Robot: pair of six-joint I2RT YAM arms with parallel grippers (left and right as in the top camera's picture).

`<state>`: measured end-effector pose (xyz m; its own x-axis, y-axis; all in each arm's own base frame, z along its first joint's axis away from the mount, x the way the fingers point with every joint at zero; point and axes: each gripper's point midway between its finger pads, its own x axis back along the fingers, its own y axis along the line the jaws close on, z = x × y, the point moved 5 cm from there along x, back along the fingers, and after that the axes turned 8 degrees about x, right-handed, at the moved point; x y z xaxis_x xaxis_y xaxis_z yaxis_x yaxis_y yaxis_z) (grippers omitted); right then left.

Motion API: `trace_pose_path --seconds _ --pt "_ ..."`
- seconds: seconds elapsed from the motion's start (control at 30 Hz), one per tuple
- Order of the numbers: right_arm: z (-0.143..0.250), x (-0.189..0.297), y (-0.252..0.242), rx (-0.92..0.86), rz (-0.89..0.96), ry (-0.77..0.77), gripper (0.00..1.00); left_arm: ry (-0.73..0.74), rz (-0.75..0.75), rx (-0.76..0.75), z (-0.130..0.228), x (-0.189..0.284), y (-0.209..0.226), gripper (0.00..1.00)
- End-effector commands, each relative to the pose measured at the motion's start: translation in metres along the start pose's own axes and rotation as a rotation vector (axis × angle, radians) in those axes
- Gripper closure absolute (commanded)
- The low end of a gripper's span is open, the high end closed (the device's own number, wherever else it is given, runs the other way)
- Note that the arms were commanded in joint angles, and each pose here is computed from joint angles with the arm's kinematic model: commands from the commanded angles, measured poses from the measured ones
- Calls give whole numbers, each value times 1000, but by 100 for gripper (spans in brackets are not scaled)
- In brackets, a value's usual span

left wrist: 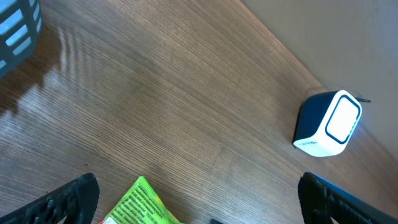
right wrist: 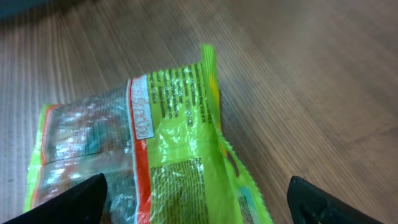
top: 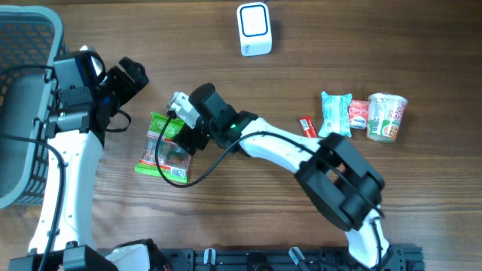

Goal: Scan the item barcode
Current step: 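Reach the right gripper to the green candy bag and grasp it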

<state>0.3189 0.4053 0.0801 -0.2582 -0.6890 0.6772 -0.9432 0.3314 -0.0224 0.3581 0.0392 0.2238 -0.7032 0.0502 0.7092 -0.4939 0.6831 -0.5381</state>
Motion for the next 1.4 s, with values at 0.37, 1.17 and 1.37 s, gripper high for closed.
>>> trace_pose_path --seconds 0.37,1.17,1.37 --pt "17 141 -44 -317 70 218 96 -4 8 -5 -1 2 -1 0" --pt "129 167 -22 -626 208 681 51 -5 8 -5 -1 2 -1 0" --pt "22 121 -18 -432 -122 102 27 -4 8 -5 -1 2 -1 0"
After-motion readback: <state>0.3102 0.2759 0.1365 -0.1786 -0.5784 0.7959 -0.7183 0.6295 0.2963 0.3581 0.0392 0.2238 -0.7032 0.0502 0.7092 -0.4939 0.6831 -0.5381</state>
